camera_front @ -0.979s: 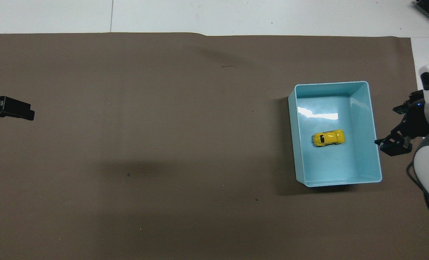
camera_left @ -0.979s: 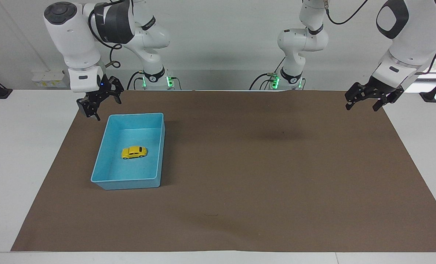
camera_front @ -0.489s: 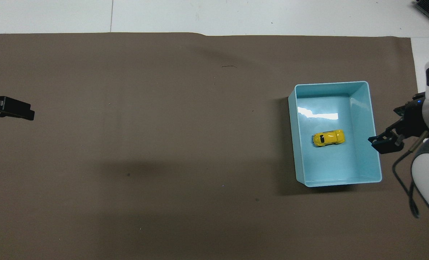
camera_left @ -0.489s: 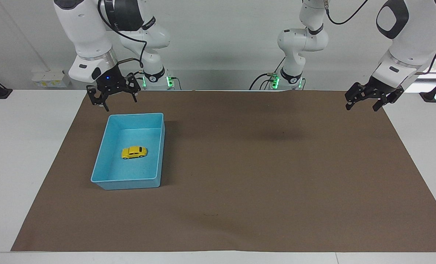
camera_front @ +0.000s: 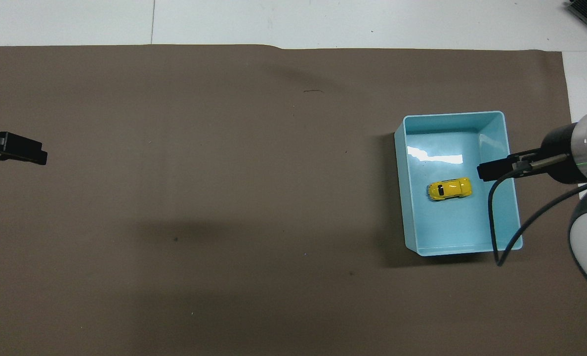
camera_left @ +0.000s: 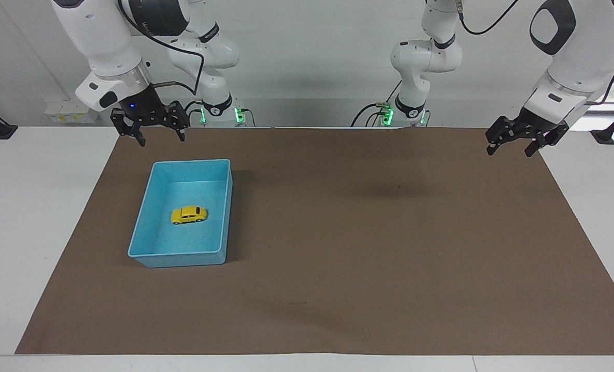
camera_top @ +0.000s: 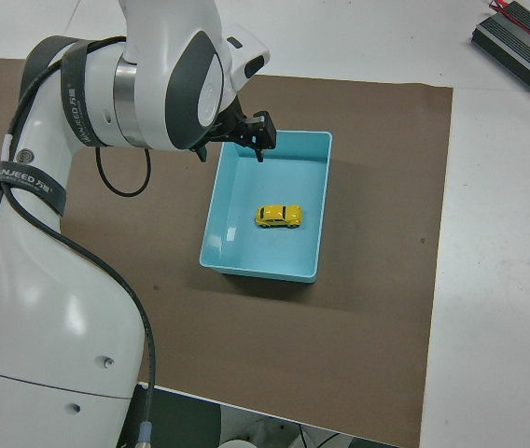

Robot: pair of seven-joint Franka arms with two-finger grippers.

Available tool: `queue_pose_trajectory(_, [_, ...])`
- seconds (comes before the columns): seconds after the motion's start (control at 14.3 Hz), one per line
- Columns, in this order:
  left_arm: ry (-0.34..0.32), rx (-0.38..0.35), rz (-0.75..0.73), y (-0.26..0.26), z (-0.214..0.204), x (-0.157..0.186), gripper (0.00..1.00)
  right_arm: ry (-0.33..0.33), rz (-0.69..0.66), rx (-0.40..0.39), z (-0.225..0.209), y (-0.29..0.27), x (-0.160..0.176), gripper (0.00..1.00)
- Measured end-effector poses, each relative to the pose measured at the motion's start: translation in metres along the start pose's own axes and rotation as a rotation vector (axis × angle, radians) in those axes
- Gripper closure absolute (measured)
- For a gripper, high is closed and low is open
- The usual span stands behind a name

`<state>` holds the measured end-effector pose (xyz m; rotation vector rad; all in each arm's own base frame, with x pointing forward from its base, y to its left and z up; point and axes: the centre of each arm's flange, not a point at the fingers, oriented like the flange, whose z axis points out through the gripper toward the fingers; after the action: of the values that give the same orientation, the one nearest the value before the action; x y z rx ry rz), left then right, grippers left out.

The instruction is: Wind up and store yellow beetle car

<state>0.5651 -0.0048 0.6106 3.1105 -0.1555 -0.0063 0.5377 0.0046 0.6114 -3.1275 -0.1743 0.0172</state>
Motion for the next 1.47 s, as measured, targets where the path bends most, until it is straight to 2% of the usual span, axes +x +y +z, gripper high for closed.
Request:
queue_pose_trajectory(0.28, [0.0,0.0,0.0,0.0,0.0,0.0,0.0,0.001,-0.001,-0.03,-0.027,0.004,0.014,0.0])
queue_pose_trajectory(0.56, [0.0,0.0,0.0,0.0,0.0,0.0,0.0,0.003,0.002,-0.034,-0.027,0.006,0.024,0.0])
queue_pose_trajectory(1.47, [0.0,0.0,0.0,0.0,0.0,0.0,0.0,0.017,0.026,-0.037,-0.034,0.02,0.023,0.0])
